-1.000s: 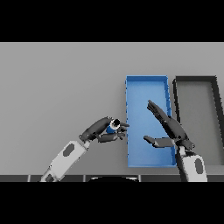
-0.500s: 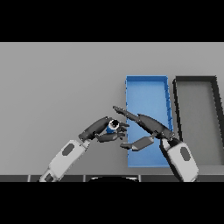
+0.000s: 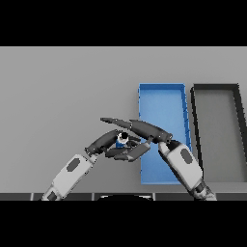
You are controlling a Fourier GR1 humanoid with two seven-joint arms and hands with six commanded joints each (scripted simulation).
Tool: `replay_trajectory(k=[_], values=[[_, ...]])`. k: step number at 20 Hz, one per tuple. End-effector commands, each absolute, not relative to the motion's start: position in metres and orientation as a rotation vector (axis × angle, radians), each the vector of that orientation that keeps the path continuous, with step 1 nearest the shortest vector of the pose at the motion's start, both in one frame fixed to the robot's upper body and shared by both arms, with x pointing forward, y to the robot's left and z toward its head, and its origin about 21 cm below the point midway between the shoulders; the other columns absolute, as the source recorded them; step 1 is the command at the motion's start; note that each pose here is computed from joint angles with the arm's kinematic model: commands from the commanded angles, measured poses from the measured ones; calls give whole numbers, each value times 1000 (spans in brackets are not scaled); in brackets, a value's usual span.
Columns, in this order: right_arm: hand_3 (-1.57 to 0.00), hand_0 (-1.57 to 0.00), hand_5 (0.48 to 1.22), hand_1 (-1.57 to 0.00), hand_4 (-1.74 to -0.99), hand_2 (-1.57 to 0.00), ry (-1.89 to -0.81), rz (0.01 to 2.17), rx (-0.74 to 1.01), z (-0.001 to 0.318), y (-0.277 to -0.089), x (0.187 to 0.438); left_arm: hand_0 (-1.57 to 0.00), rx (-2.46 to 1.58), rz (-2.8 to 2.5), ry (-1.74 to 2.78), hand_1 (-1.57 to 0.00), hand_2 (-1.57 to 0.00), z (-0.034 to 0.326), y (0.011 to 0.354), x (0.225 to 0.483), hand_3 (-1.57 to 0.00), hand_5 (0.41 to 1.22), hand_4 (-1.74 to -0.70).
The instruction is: Pick up the blue pipe and place it into the blue bin.
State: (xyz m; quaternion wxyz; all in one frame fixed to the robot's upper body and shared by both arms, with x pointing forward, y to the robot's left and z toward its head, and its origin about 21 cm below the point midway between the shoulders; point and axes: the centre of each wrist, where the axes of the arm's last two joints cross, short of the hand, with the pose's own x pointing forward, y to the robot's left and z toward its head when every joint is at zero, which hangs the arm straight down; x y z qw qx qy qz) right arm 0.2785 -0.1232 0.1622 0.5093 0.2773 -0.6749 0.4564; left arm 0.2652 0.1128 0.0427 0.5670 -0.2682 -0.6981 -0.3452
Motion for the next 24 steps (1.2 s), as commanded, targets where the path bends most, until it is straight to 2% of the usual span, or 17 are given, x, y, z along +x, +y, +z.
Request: replay_trajectory(k=[1,2,3,4,5,6,7,8,10,13,17,18,19,21,22,23,24], values=[[-161,-181,509,-225,-1294,-237,-1625,1115,682,166,-119,280,-1394,-597,-849,-1658,-1326,-1320,42,114,263,-1288,1221,-1737],[-296,-345,507,-375,-1335,-379,-1615,1142,694,168,-113,281,-1182,-529,-933,-1601,-1078,-1063,46,112,264,-1030,1221,-1682],[-440,-527,508,-534,-1362,-531,-1599,1163,687,166,-109,284,-991,-490,-988,-1549,-878,-850,46,115,264,-824,1221,-1552],[-635,-718,522,-699,-1430,-739,-1609,1170,692,164,-108,286,-818,-463,-992,-1529,-706,-680,48,116,264,-659,1221,-1480],[-768,-888,550,-873,-1486,-905,-1603,1177,724,163,-103,285,-776,-484,-962,-1576,-706,-686,48,115,266,-583,1221,-1533],[-868,-1025,606,-1013,-1530,-1038,-1584,1179,776,166,-100,284,-935,-490,-947,-1606,-879,-863,50,111,266,-781,1221,-1574],[-957,-1134,666,-1124,-1562,-1145,-1569,1172,804,166,-99,286,-1063,-503,-915,-1617,-1017,-969,49,112,266,-939,1221,-1607],[-1080,-1221,728,-1214,-1526,-1230,-1565,1157,831,165,-97,286,-1164,-524,-893,-1617,-1128,-1051,48,110,266,-1065,1221,-1634],[-1257,-1347,905,-1342,-1469,-1353,-1585,1116,889,158,-96,284,-1311,-573,-834,-1626,-1287,-1186,44,110,263,-1247,1221,-1673],[-1410,-1456,1059,-1454,-1447,-1459,-1679,1163,845,156,-100,283,-1438,-593,-825,-1623,-1426,-1348,43,108,266,-1405,1221,-1706],[-1505,-1524,1155,-1523,-1475,-1525,-1672,1143,862,159,-98,284,-1516,-600,-803,-1625,-1512,-1388,45,114,264,-1503,1221,-1727],[-1518,-1533,1168,-1533,-1480,-1534,-1683,1112,884,158,-98,284,-1435,-580,-814,-1642,-1354,-1221,45,116,265,-1333,1221,-1648],[-1529,-1541,1179,-1540,-1483,-1542,-1676,1094,903,158,-98,282,-1157,-553,-864,-1659,-1083,-977,45,114,264,-1066,1221,-1535],[-1544,-1552,1194,-1551,-1488,-1552,-1655,1102,890,157,-96,280,-740,-515,-983,-1634,-693,-625,46,117,268,-682,1221,-1307],[-1549,-1556,1199,-1555,-1490,-1556,-1659,1110,879,160,-97,280,-592,-509,-1021,-1632,-554,-500,48,118,268,-546,1221,-1216],[-1554,-1559,1204,-1558,-1491,-1559,-1658,1109,883,159,-96,277,-473,-495,-1045,-1638,-443,-399,47,119,268,-436,1187,-1143],[-1557,-1561,1207,-1561,-1492,-1561,-1663,1102,883,159,-98,279,-378,-486,-1054,-1646,-354,-319,47,122,268,-349,1113,-1088]])
